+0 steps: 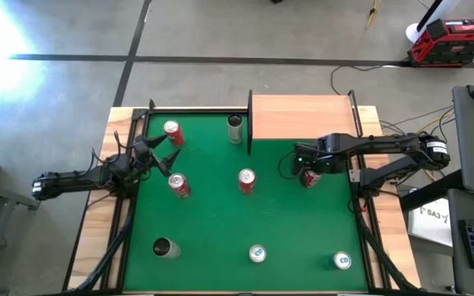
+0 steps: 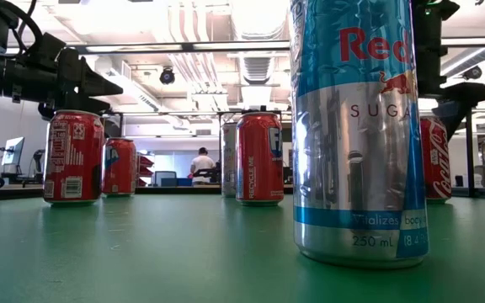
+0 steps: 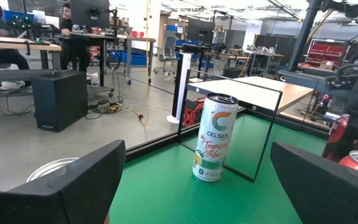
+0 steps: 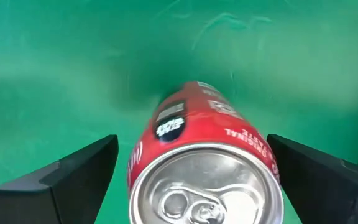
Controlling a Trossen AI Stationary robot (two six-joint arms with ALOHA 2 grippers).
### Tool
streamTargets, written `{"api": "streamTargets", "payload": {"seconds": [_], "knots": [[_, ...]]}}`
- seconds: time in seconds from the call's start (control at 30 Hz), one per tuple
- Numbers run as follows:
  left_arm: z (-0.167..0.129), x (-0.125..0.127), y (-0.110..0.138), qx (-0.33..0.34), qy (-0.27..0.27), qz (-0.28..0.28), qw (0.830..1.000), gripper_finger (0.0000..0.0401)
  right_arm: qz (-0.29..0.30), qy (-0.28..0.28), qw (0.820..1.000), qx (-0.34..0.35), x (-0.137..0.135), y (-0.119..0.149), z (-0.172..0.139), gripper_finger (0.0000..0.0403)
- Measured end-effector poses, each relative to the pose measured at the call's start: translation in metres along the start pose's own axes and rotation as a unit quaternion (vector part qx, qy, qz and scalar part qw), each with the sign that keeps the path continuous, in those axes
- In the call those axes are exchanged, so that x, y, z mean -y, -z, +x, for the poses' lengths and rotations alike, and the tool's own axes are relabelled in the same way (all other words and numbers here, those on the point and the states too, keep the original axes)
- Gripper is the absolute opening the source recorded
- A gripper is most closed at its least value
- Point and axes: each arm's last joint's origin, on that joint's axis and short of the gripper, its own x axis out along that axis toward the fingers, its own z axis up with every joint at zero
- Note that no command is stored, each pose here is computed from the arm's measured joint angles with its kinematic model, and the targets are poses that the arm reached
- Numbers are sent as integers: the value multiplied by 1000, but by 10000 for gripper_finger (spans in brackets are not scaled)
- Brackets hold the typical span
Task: Place canned beverage on shelf
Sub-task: Put the red-white soda can on the shelf
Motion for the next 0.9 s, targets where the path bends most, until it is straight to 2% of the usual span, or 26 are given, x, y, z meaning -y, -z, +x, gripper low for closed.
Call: {"api": "streamTargets", "payload": {"seconds": [0.1,0.2,0.47,0.63,0.77,0.9], "knots": [[0,0,0,0,0,0,1000,386,-59,-1,998,-5,0,0,0,400],[0,0,0,0,0,0,1000,386,-77,0,997,-12,1,1,0,400],[0,0,0,0,0,0,1000,386,-29,10,999,-26,3,2,0,400],[0,0,0,0,0,0,1000,386,-32,9,999,-32,2,5,0,397],[0,0,0,0,0,0,1000,386,-39,8,999,-32,1,10,0,375],[0,0,0,0,0,0,1000,386,-28,9,999,-27,0,14,0,329]]}}
